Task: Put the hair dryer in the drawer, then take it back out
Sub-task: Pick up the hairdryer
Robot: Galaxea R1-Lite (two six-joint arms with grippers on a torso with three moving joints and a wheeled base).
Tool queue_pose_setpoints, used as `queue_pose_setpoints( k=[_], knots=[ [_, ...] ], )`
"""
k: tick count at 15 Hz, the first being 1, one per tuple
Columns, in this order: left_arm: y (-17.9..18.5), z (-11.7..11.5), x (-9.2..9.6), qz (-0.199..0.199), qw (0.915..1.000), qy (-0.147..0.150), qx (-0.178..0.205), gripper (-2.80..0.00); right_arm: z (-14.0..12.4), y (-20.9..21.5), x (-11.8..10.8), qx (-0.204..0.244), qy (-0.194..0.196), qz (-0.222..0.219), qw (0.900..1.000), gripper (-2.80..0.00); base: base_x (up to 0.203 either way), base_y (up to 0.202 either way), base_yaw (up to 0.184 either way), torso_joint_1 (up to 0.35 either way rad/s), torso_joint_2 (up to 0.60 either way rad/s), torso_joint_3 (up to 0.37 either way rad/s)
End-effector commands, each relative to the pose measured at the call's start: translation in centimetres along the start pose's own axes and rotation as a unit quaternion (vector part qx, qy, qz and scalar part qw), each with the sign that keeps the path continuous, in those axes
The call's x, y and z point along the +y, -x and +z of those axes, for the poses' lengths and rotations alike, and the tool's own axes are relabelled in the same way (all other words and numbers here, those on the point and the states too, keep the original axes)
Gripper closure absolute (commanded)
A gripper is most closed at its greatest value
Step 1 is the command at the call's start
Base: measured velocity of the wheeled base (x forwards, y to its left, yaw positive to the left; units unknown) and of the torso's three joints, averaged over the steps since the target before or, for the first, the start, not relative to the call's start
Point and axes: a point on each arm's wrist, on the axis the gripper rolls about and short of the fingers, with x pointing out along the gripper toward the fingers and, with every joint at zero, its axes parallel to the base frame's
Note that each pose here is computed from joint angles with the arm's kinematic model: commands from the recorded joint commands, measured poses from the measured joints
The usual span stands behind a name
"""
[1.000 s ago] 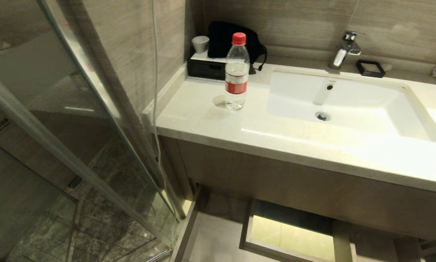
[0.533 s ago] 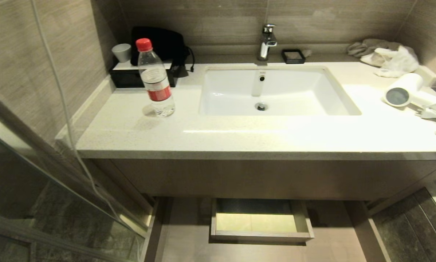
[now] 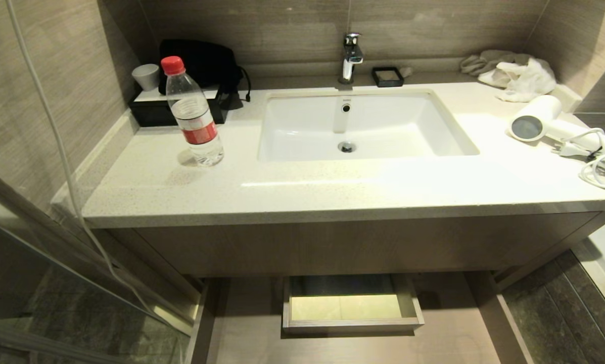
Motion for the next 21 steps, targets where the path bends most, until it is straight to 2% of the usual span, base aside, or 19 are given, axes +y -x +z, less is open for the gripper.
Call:
queue_pose_setpoints(
  k=[1, 7, 10, 16, 21],
  knots=[
    [0.0, 0.0, 0.0, 0.0, 1.0, 0.0, 0.0, 0.0, 0.0, -0.01, 0.0, 0.001, 0.0, 0.0, 1.0, 0.0, 0.0, 0.0, 0.0, 0.0, 0.0, 0.0],
    [0.0, 0.0, 0.0, 0.0, 1.0, 0.0, 0.0, 0.0, 0.01, -0.01, 0.0, 0.0, -0.001, 0.0, 1.0, 0.0, 0.0, 0.0, 0.0, 0.0, 0.0, 0.0],
    [0.0, 0.01, 0.0, 0.0, 1.0, 0.0, -0.001, 0.0, 0.01, -0.01, 0.0, 0.0, -0.001, 0.001, 1.0, 0.0, 0.0, -0.003, 0.018, 0.175, -0.4, -0.234],
    [0.0, 0.0, 0.0, 0.0, 1.0, 0.0, 0.0, 0.0, 0.0, -0.01, 0.0, 0.001, -0.001, 0.0, 1.0, 0.0, 0.0, -0.012, 0.16, 0.171, -0.4, -0.228],
    [0.0, 0.0, 0.0, 0.0, 1.0, 0.0, 0.0, 0.0, 0.01, -0.01, 0.0, 0.0, -0.001, 0.0, 1.0, 0.0, 0.005, 0.007, 0.056, 0.016, -0.02, -0.017]
  ],
)
